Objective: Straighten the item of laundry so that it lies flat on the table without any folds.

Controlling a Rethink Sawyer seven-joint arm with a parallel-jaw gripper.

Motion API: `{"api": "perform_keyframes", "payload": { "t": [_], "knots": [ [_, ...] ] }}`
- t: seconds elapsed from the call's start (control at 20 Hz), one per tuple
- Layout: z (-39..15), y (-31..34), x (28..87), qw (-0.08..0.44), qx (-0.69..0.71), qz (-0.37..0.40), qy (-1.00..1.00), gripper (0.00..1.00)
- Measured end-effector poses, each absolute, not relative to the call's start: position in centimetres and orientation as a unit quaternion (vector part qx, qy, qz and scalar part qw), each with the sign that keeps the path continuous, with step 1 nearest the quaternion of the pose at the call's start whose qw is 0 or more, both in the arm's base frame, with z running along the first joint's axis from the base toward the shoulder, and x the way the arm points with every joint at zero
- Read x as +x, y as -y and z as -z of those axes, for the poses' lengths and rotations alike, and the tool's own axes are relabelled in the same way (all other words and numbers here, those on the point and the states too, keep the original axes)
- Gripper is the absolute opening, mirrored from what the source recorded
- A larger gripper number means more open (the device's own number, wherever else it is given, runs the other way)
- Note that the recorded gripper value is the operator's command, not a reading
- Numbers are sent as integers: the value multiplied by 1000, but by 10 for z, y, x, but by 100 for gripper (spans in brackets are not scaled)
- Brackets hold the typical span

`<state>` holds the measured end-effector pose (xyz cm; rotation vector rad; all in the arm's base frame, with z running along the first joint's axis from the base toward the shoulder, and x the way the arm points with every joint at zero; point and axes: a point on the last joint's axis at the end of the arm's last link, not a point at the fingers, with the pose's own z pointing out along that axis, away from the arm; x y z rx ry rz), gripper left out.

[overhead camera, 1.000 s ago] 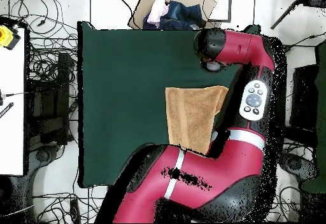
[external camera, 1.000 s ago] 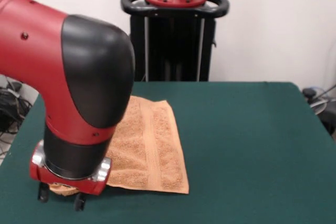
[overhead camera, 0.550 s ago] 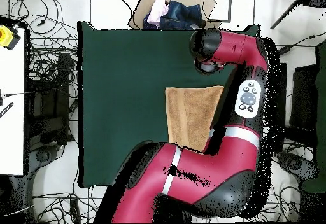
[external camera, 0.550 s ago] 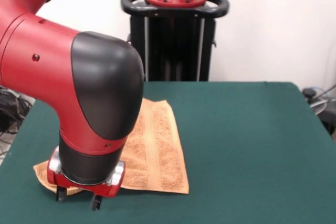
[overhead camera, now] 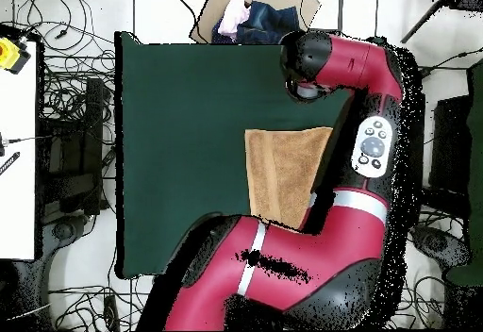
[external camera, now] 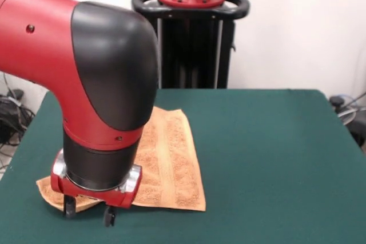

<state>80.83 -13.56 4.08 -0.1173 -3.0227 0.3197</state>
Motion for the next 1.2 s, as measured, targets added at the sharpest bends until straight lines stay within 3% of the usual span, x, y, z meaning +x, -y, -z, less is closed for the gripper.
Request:
{"api": "perform_keyframes", "payload": {
  "t": [0.55,0.9,1.2],
  "knots": [
    [-7,90,845,11,-22,-100,995,100],
    [61,42,833,50,1,-83,995,100],
    [54,35,838,56,1,-77,995,100]
  ]
}}
